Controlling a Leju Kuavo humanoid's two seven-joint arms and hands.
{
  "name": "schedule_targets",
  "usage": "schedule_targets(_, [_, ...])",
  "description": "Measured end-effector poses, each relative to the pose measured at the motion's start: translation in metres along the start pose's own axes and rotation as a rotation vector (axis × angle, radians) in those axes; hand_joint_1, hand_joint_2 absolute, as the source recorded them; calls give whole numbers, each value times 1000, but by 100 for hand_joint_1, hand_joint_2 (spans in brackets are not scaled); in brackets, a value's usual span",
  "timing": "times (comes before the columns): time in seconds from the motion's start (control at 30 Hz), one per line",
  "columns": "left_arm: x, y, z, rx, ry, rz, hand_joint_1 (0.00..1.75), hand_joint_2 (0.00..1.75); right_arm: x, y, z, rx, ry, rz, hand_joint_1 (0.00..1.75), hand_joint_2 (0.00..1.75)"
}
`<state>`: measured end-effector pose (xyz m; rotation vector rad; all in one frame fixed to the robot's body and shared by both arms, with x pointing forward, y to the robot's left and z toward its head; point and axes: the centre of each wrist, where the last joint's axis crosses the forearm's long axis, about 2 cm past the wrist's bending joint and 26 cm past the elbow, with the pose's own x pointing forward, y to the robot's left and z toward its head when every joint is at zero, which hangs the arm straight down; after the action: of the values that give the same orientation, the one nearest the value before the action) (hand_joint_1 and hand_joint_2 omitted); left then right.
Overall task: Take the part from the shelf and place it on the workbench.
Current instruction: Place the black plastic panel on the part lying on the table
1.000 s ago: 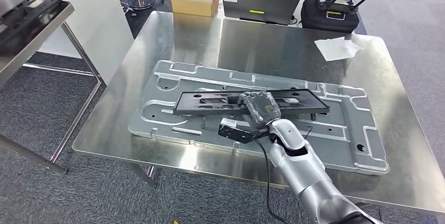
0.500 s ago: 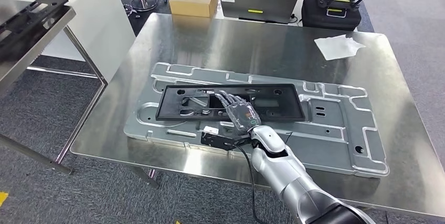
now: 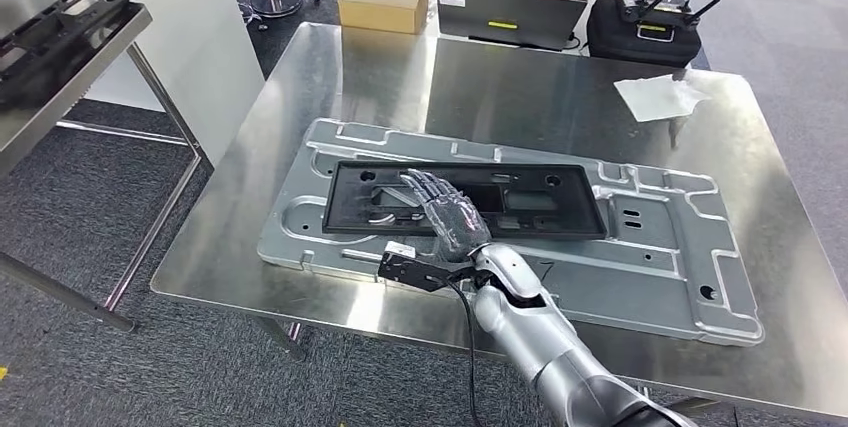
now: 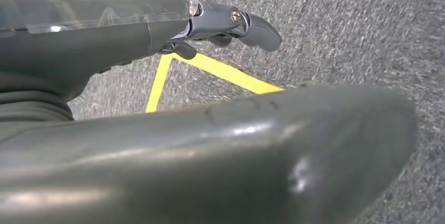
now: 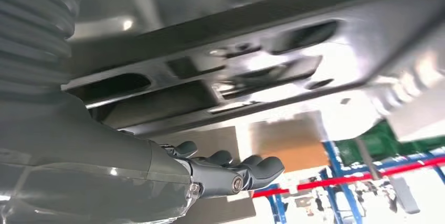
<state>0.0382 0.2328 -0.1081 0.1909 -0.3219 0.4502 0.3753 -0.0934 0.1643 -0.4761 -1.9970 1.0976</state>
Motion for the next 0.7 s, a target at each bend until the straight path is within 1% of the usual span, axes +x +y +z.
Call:
schedule_targets(0.13, [-3,-3,2,20,12,27,0,0,12,-5,9,-67,-34,-204,0,175])
schedule_targets(0.27, [-6,-9,5,34,25,57,0,0,27,-28,15,-195,-116,-387,0,175])
schedule_targets(0.4, [-9,-12,7,49,26,78,0,0,37,-49,33,-309,-214,-503,0,175])
schedule_targets(0.47, [-10,-13,7,54,24,87,0,0,42,-57,45,-356,-268,-548,0,175])
schedule_targets(0.53, [-10,-13,8,55,18,96,0,0,43,-60,63,-404,-306,-584,0,175])
schedule_targets(0.67, [-12,-13,8,41,4,109,0,0,47,-60,103,-500,-332,-625,0,175])
schedule_targets(0.7, [-12,-13,8,38,3,110,0,0,47,-59,112,-514,-323,-638,0,131])
